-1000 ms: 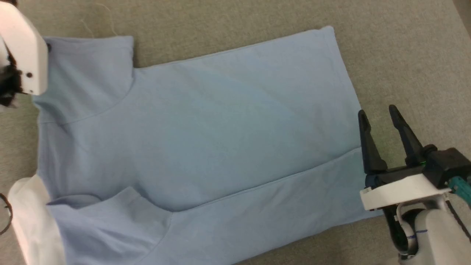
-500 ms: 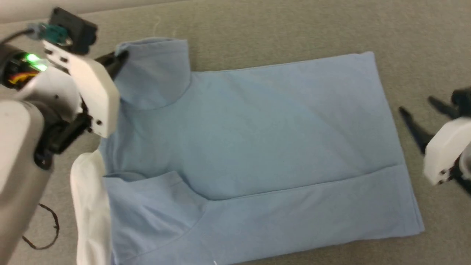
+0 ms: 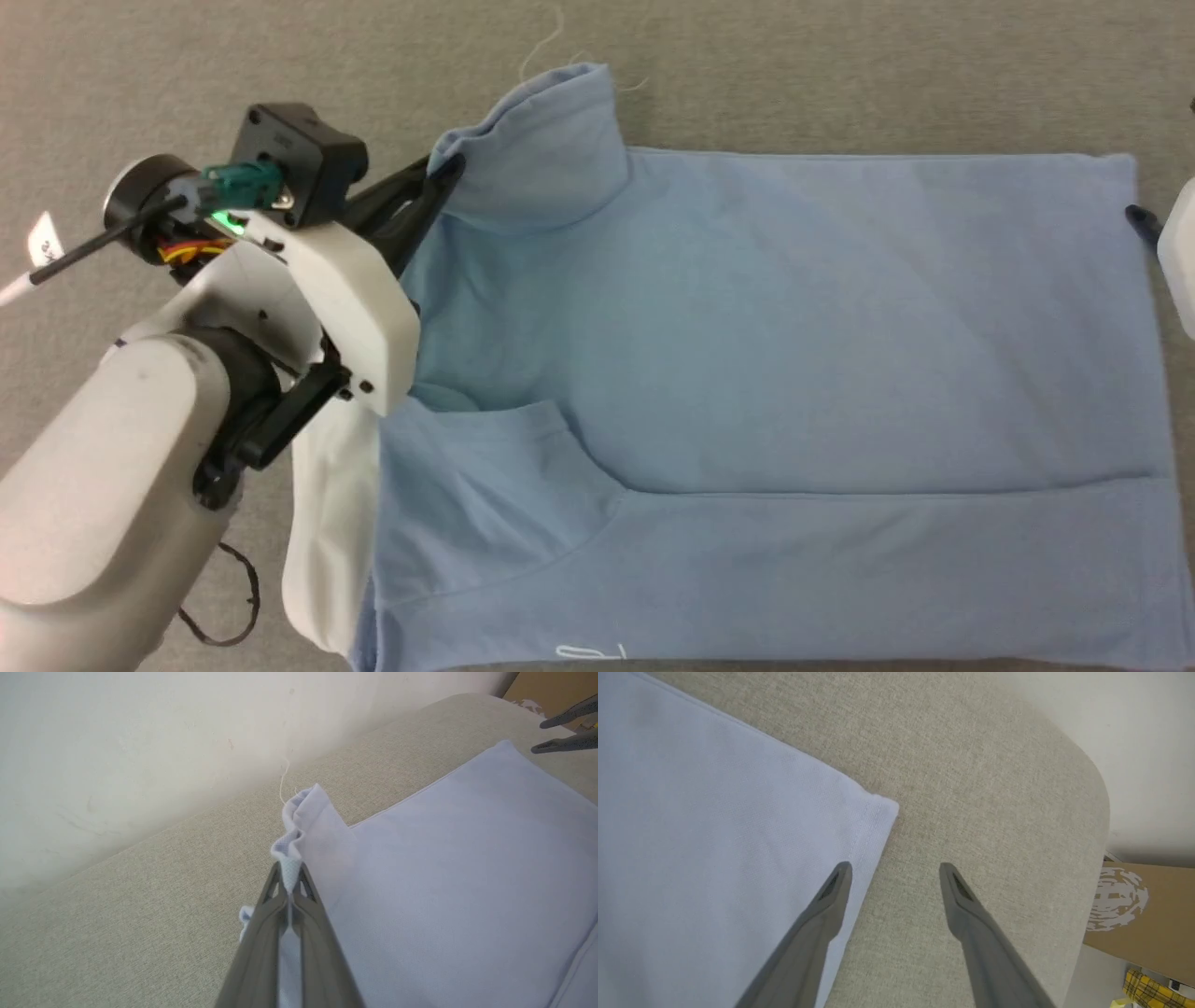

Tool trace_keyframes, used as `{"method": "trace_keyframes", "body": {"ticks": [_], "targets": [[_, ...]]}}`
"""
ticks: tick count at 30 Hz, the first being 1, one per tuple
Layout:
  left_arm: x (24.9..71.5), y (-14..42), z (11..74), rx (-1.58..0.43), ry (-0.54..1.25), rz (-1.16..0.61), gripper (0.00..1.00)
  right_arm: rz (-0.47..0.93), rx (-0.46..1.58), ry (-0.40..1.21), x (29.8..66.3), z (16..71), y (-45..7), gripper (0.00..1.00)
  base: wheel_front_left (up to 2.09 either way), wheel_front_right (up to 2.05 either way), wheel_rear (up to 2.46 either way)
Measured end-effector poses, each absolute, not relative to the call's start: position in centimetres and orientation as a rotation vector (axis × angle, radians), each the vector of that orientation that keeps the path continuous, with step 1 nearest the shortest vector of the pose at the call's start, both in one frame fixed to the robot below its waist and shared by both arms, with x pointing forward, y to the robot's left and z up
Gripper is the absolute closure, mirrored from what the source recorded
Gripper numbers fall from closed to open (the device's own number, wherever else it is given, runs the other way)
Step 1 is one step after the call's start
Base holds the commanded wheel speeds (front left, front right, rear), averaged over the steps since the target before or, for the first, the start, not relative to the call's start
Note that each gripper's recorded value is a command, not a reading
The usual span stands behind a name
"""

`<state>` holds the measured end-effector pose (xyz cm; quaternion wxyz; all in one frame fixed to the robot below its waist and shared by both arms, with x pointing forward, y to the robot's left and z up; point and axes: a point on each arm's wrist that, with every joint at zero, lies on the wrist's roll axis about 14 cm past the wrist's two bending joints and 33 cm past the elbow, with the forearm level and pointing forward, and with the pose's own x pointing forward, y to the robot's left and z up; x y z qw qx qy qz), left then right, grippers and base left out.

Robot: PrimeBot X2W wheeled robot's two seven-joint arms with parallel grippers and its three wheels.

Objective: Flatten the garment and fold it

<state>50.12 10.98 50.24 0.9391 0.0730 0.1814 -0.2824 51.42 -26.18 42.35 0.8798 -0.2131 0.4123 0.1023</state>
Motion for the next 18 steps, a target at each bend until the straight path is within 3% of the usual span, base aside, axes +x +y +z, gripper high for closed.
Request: {"method": "trace_keyframes", "body": {"ticks": [11,12,13,14,18], "targets": [[49.0,11.7,47.4,0.156,0.424,-0.569,1.0,0.278,-0.516,0.956,54.7,37.5,-24.5,0.0,0.0,0.0,0.0],[48.9,11.7,47.2,0.155,0.429,-0.568,1.0,0.281,-0.508,0.968,54.7,37.1,-24.5,0.16,0.0,0.0,0.0],[48.9,11.8,47.1,0.154,0.434,-0.567,1.0,0.286,-0.504,0.98,54.7,36.8,-24.4,0.79,0.0,0.0,0.0],[48.9,11.8,46.9,0.154,0.436,-0.566,1.0,0.294,-0.507,0.984,54.7,36.6,-24.3,1.0,0.0,0.0,0.0],[48.9,11.9,47.0,0.154,0.429,-0.559,1.0,0.325,-0.487,0.96,54.7,36.4,-23.4,1.0,0.0,0.0,0.0]]}}
